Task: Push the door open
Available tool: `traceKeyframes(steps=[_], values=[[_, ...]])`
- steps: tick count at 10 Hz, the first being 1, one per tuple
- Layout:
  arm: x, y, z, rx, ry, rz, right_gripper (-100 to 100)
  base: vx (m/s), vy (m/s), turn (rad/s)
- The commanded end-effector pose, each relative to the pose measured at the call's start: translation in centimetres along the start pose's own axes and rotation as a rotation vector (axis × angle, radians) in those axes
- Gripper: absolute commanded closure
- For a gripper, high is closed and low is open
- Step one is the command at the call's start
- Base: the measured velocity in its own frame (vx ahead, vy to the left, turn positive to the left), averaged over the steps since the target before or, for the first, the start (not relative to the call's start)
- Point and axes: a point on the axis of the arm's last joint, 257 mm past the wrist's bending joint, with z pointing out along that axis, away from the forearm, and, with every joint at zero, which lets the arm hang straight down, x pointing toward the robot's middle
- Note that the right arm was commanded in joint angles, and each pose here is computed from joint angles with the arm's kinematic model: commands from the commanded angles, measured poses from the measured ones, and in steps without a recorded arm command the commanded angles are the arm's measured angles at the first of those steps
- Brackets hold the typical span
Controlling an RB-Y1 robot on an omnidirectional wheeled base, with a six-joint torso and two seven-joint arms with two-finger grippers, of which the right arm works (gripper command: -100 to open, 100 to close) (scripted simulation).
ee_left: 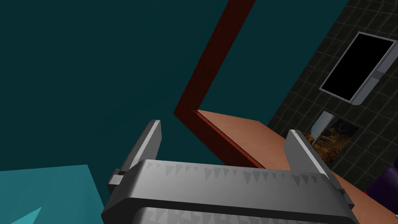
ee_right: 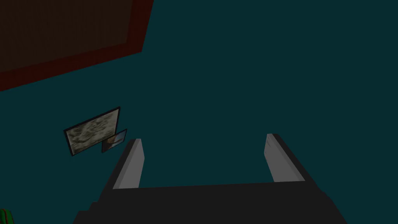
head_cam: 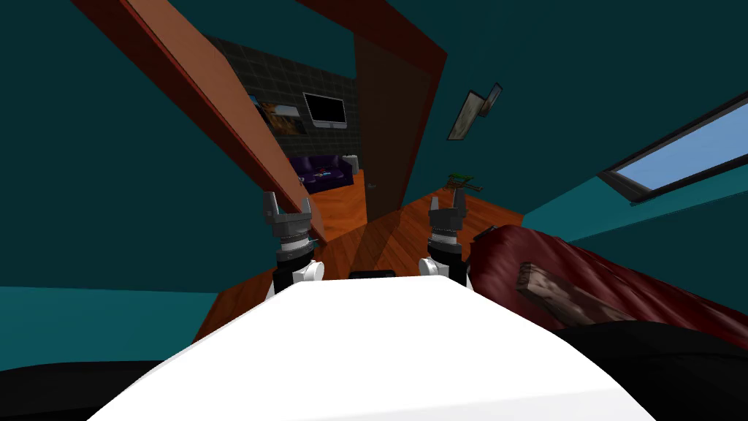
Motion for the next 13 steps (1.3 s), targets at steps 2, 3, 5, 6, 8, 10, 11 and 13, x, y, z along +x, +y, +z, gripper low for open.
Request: traceKeyframes(steps=[2, 3, 5, 6, 8, 10, 11, 13], values=[[1.1, -1.4, -0.26, 0.020, 0.024, 0.023, -100, 0.144, -0.010, -0.049], [1.5, -2.0, -0.40, 0.029, 0.034, 0.033, -100, 0.187, 0.005, -0.027], [2.7, -3.5, -0.76, 0.051, 0.059, 0.057, -100, 0.212, -0.002, -0.056], [3.4, -4.3, -1.00, 0.064, 0.073, 0.071, -100, 0.175, -0.016, -0.037], [4.6, -5.7, -1.45, 0.085, 0.097, 0.094, -100, 0.160, -0.011, -0.057], [5.5, -6.7, -1.82, 0.102, 0.115, 0.111, -100, 0.108, -0.001, -0.038], [6.0, -7.2, -2.02, 0.110, 0.124, 0.119, -100, 0.088, 0.006, -0.037], [7.0, -8.3, -2.46, 0.127, 0.144, 0.136, -100, 0.093, 0.002, -0.042]])
